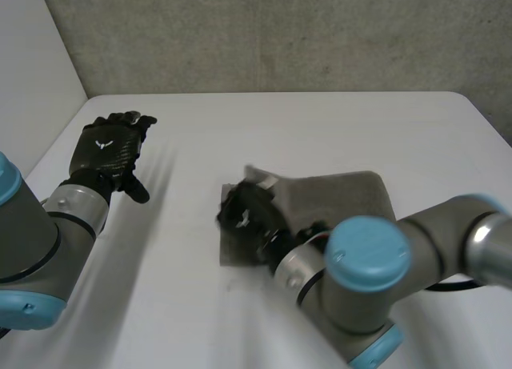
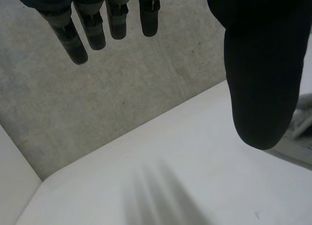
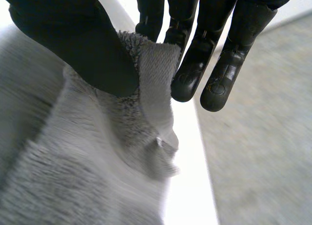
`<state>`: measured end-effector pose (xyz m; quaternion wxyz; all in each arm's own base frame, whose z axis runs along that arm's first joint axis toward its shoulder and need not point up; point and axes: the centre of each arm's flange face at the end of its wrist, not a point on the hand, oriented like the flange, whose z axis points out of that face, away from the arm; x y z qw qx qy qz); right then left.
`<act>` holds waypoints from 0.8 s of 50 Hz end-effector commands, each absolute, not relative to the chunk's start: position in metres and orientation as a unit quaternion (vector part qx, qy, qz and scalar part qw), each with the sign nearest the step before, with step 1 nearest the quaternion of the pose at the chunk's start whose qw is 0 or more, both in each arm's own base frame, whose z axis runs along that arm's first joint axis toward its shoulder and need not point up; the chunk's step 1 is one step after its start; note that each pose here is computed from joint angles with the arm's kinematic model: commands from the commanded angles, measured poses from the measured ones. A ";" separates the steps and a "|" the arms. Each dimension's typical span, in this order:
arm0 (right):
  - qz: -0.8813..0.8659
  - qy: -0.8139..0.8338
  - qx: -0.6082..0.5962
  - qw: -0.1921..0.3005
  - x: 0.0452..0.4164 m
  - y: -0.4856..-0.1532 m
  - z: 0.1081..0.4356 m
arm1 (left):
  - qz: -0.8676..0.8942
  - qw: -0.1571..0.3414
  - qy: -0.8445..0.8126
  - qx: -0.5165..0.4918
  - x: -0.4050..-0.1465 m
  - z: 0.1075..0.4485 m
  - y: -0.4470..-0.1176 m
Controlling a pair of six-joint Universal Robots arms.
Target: Fold the towel.
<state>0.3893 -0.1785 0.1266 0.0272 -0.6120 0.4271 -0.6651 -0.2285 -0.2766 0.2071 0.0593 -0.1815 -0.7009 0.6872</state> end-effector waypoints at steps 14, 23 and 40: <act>-0.706 0.559 -0.433 0.054 0.316 -0.226 0.207 | 0.701 0.085 -0.678 -0.203 -0.250 0.220 -0.266; -0.662 0.680 -0.306 0.077 0.238 -0.259 0.201 | 0.717 0.133 -0.644 -0.232 -0.291 0.238 -0.256; -0.572 0.767 -0.286 0.063 0.187 -0.270 0.133 | 0.652 0.135 -0.693 -0.276 -0.357 0.173 -0.243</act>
